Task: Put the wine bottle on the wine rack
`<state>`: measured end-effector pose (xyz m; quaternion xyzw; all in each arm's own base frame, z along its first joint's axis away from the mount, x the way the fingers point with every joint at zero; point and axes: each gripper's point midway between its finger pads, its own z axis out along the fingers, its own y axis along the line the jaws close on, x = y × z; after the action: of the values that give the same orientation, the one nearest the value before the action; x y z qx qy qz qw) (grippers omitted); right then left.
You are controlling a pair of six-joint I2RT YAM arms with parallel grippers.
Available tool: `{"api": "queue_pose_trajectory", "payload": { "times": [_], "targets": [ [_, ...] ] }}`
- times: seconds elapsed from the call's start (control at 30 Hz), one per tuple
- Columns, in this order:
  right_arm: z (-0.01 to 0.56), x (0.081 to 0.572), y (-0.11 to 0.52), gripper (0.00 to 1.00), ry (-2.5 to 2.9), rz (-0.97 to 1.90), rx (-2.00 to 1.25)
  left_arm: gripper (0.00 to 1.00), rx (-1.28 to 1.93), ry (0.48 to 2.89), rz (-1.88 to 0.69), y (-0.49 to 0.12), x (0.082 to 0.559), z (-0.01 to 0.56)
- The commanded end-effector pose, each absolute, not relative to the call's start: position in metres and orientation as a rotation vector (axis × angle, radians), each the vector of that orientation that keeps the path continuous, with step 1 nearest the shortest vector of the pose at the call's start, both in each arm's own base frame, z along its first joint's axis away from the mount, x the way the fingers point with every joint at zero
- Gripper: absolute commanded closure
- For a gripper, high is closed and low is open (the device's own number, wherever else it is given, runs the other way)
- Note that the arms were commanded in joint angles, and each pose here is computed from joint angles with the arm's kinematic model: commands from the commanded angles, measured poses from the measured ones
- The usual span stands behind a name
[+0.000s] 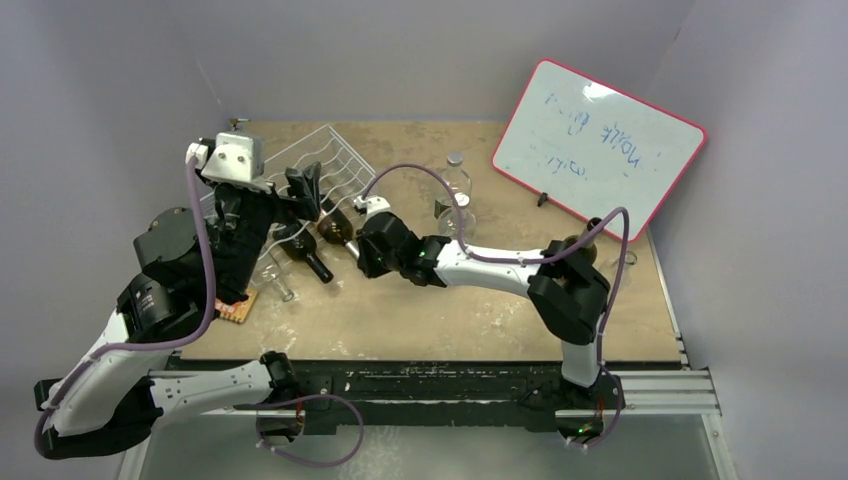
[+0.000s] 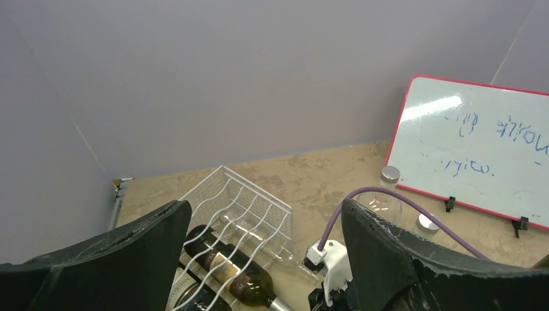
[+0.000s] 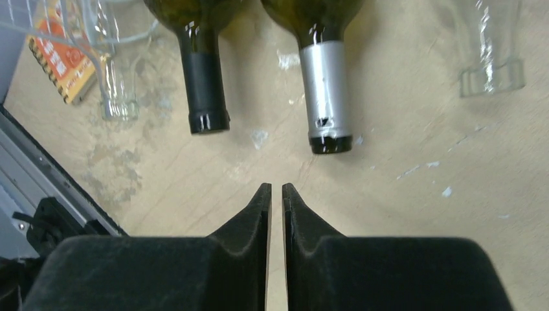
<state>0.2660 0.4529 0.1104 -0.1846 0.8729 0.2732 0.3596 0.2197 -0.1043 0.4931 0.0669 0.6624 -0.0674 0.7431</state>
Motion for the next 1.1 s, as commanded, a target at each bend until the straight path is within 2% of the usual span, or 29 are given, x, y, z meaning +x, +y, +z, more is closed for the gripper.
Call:
{"api": "queue_pose_trajectory", "payload": {
  "times": [0.0,0.3,0.53,1.07],
  "targets": [
    [0.102,0.255,0.454,0.89,2.316,0.703,-0.493,0.13,0.096,1.442,-0.168,-0.102,0.220,0.494],
    [0.081,0.265,0.459,0.88,2.362,0.615,-0.512,0.13,0.086,1.450,-0.156,-0.099,0.220,0.491],
    [0.072,0.274,0.454,0.76,2.388,0.589,-0.487,0.13,0.092,1.458,-0.143,-0.100,0.222,0.486],
    [0.078,0.321,0.470,0.80,2.329,0.579,-0.482,0.13,0.089,1.465,-0.135,-0.100,0.222,0.484]
  ]
}}
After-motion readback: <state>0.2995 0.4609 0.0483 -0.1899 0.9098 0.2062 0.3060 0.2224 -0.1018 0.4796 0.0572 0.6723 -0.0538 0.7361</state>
